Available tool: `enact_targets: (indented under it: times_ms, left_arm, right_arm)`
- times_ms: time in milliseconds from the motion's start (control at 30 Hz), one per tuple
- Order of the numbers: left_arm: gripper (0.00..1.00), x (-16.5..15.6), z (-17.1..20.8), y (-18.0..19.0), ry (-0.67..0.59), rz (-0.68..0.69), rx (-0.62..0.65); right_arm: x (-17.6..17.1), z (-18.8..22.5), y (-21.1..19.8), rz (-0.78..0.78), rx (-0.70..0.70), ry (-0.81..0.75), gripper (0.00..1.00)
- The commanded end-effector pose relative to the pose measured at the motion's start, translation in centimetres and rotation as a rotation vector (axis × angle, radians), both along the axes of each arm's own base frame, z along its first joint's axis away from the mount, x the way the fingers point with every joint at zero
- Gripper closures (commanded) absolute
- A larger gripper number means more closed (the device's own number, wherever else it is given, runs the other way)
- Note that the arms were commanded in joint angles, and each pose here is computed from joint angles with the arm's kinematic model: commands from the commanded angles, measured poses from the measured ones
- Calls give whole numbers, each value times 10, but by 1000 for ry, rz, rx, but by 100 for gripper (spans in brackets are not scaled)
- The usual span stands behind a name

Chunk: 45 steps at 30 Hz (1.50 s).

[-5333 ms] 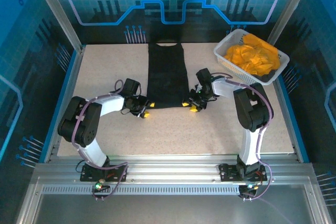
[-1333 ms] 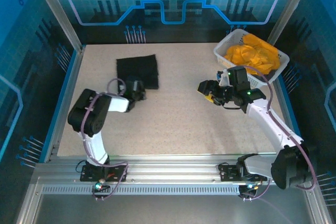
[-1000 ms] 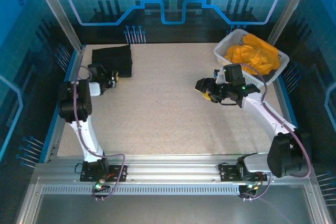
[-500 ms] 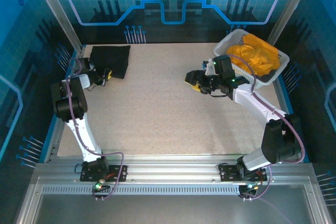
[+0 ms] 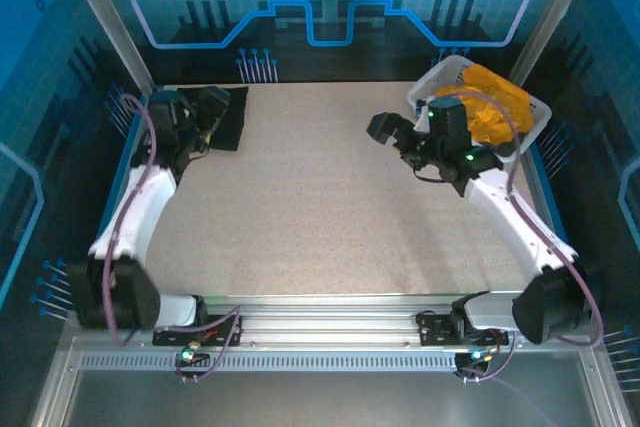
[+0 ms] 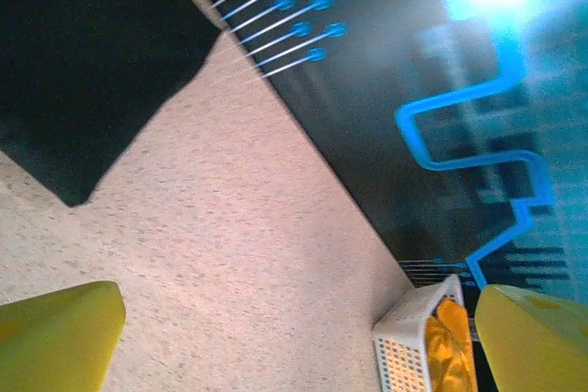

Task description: Fold and stack the t-shirts

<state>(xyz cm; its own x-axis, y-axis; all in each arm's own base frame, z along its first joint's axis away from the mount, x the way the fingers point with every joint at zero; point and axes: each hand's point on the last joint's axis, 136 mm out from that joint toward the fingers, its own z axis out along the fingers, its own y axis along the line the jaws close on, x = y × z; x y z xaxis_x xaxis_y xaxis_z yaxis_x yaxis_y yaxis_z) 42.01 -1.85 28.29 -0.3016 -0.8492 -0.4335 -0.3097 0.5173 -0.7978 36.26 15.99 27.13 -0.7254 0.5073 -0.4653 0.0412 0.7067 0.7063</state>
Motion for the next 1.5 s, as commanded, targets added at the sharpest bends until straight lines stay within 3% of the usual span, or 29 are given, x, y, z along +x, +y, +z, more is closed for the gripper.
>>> enact_targets:
  times_ms: [0,67,100,300,400,633,733,867,900,1033,1167,1233,1467]
  left_arm:
    - [1,-57,-30,30,183,252,326]
    - [1,-85,-30,37,215,301,553]
    - [1,-91,-36,35,219,257,635]
    - [1,-116,-103,39,124,22,1027]
    - [1,-109,-131,38,49,-61,989]
    - [1,-70,-175,45,79,-116,881]
    - [1,-47,-169,48,4,-69,816]
    - [1,-24,-169,41,-51,-139,887]
    - [1,-26,-174,45,-42,-118,883]
    - [1,-43,-177,28,-254,-138,927]
    - [1,-48,-176,44,-221,-39,915]
    - [1,-42,-180,47,-160,-46,902]
    - [1,-30,-185,40,-127,-113,901]
  right_arm:
    - [-25,-1,-76,-228,-321,46,0]
    - [-38,-13,-120,-365,-523,76,0]
    - [-42,-17,-133,-387,-601,52,0]
    - [-49,-73,-167,-323,-997,-187,0]
    - [-47,-106,-165,-242,-1035,-183,0]
    - [-13,-161,-157,-195,-944,-203,0]
    - [7,-163,-151,-181,-900,-247,0]
    - [28,-164,-144,-134,-881,-282,0]
    - [30,-163,-141,-109,-884,-303,0]
    - [22,-152,-147,-121,-836,-409,0]
    - [19,-151,-165,-186,-771,-416,0]
    - [23,-152,-159,-143,-770,-412,0]
    - [19,-152,-157,-122,-743,-419,0]
